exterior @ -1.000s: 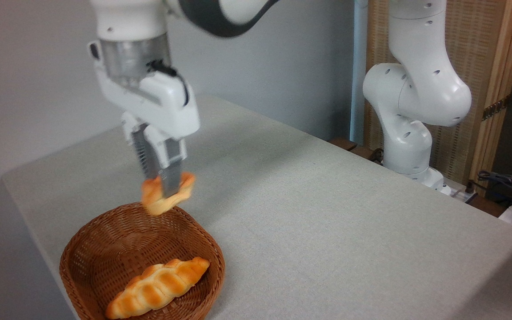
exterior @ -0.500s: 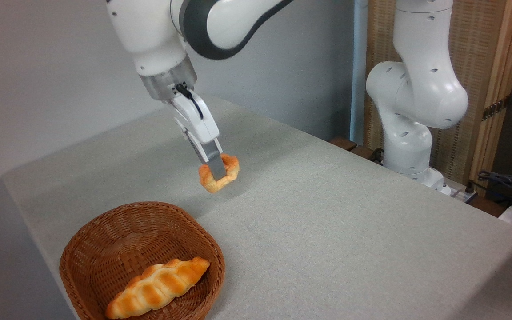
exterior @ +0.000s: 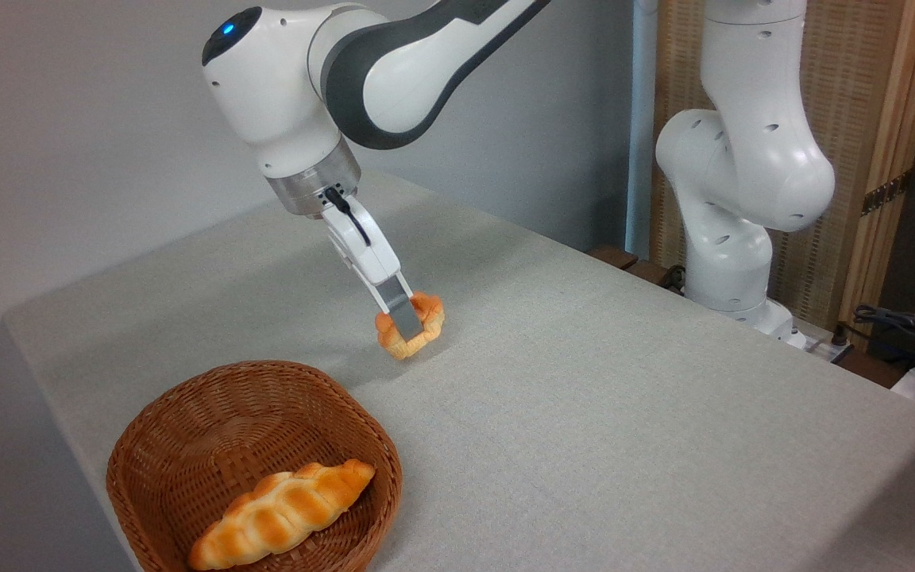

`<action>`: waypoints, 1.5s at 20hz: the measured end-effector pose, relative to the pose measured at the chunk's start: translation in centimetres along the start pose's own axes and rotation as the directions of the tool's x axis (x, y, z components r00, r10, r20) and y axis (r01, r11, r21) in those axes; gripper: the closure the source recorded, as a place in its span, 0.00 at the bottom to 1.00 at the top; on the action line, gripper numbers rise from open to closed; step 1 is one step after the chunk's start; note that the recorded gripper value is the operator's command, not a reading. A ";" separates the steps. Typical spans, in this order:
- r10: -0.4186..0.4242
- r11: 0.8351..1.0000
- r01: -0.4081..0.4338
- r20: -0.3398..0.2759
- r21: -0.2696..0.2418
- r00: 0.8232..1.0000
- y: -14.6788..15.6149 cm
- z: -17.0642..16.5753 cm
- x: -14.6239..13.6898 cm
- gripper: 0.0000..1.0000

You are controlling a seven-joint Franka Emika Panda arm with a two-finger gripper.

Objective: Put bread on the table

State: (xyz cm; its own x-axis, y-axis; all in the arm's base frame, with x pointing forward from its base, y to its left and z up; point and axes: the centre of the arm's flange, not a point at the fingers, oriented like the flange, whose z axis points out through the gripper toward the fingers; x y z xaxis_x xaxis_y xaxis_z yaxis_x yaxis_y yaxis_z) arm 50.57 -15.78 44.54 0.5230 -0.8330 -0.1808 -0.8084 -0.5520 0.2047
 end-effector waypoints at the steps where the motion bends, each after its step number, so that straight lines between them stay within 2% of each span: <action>1: 0.001 1.000 -0.001 0.005 0.002 1.000 -0.1 0.1 0.0 0.00; 6: 0.005 1.000 -0.006 0.006 0.007 1.000 0.1 0.1 0.2 0.00; 8: 0.003 1.000 -0.002 -0.013 0.022 1.000 -0.1 -0.7 0.1 0.00; 10: -0.010 0.998 0.013 -0.061 0.060 0.998 -0.5 -3.4 -0.4 0.00; 12: -0.050 0.992 0.066 -0.139 0.110 0.989 -2.1 -7.8 -2.3 0.00; 14: -0.113 0.978 0.147 -0.221 0.146 0.969 -4.5 -12.2 -5.8 0.00; 16: -0.163 0.965 0.210 -0.271 0.158 0.949 -6.2 -15.0 -8.8 0.00; 18: -0.184 0.961 0.230 -0.273 0.150 0.944 -6.4 -16.4 -10.2 0.00; 24: -0.180 0.966 0.219 -0.252 0.135 0.951 -5.8 -16.8 -10.2 0.00; 30: -0.202 0.960 0.245 -0.267 0.139 0.942 -6.5 -17.7 -11.5 0.00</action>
State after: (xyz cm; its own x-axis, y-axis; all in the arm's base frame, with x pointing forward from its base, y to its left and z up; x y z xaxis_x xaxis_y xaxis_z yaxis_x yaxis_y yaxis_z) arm 54.56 -3.32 62.33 0.7279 -0.6842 0.0451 -0.6854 -0.7279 0.0184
